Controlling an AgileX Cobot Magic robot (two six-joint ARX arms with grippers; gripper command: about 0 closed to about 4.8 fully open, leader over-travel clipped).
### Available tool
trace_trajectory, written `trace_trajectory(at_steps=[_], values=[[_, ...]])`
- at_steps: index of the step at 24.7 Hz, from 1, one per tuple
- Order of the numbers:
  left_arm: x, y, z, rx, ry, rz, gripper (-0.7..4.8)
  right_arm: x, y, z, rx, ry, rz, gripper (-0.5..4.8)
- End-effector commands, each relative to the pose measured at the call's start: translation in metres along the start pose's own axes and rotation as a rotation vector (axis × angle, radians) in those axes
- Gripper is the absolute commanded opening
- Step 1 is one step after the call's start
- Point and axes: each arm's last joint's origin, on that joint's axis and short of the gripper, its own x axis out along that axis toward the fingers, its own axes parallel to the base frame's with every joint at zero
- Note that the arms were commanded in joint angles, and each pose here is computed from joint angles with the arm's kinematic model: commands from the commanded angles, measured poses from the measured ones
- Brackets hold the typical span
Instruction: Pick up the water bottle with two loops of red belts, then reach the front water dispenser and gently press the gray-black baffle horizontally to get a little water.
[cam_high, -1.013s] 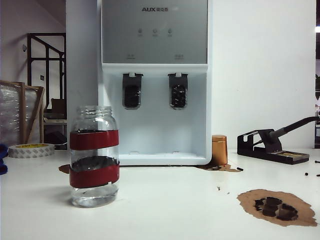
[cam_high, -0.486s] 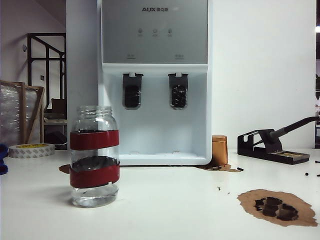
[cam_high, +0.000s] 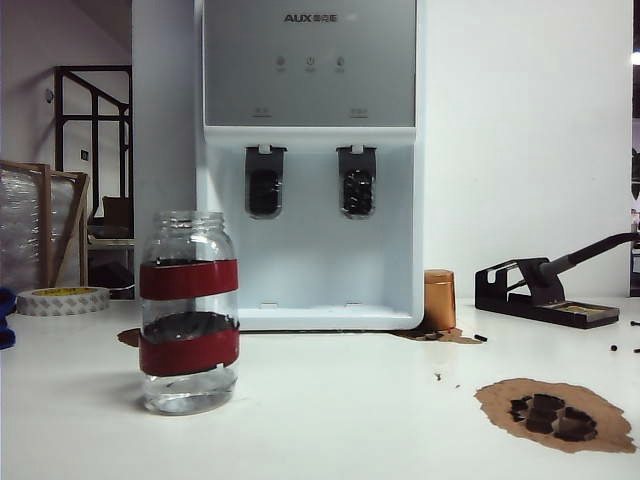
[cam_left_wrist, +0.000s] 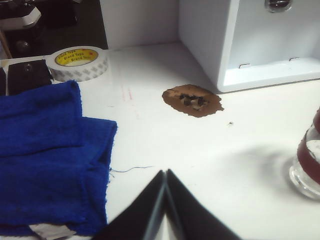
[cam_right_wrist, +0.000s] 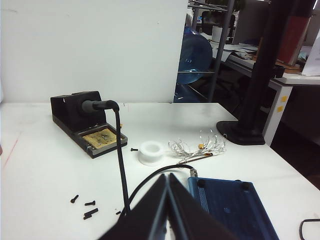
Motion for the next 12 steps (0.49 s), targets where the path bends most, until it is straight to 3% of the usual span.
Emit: trace_trajectory(at_steps=[1,12], values=[[0.0014,-0.0001,-0.0041,-0.006,0.019,-0.003,-0.05,-0.0003,-0.0003,0.0023,0.009,-0.015,-0.004,0.03],[0.0015,0.0,-0.0013,-0.002,-0.01,-0.004,-0.05,-0.0003,-0.0003,0.0023,0.009,-0.015,-0.003,0.03]])
